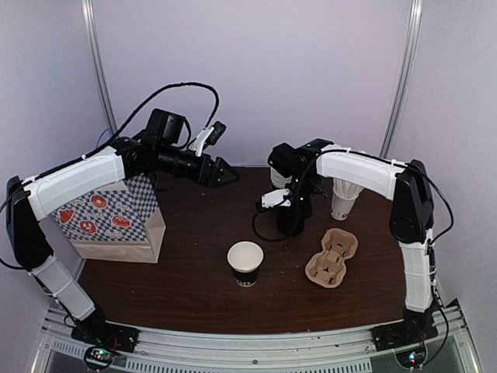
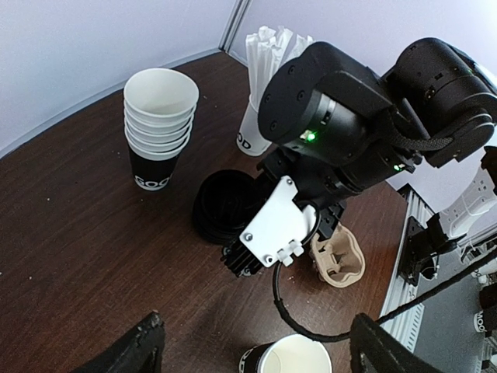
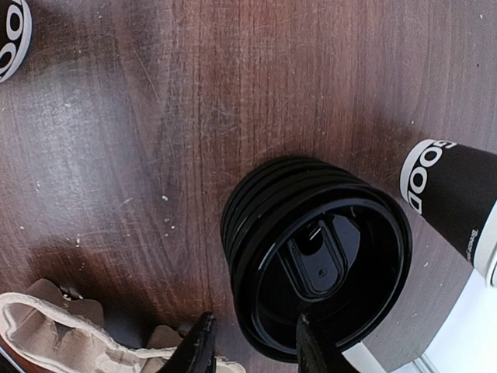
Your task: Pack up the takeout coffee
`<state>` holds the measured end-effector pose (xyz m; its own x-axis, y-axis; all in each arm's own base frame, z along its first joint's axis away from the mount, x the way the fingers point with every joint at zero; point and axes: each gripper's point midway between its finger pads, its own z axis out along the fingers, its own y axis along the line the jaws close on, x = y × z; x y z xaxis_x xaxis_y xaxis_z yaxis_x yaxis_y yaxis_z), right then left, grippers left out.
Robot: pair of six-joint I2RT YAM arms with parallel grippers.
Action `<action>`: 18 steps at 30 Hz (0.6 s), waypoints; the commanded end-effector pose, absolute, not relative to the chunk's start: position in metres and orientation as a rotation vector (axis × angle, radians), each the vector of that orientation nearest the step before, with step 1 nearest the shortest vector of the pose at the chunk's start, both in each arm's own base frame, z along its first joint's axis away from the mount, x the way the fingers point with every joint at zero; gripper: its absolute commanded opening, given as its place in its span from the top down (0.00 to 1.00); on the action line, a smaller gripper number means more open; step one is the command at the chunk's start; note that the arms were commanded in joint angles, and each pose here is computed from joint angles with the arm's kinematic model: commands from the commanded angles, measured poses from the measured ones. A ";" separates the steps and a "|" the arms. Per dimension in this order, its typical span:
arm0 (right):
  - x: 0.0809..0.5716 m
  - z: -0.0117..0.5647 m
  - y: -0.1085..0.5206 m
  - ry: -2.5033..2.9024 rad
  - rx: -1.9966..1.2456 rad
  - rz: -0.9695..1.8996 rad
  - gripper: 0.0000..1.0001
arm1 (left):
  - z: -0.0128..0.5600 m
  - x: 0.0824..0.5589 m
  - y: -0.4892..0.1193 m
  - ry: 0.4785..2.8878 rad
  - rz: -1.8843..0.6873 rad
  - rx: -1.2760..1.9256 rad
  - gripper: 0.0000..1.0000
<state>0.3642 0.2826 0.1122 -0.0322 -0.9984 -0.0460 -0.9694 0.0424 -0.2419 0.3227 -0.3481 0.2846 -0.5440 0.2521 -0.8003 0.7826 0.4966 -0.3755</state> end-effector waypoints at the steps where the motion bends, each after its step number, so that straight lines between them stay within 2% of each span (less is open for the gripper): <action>1: 0.362 0.112 0.285 2.123 -2.054 -0.193 0.66 | 0.301 0.315 -0.350 1.990 -1.006 0.874 0.17; 18: 0.360 0.100 0.283 2.176 -2.081 -0.188 0.72 | 0.299 0.314 -0.351 1.996 -1.001 0.879 0.17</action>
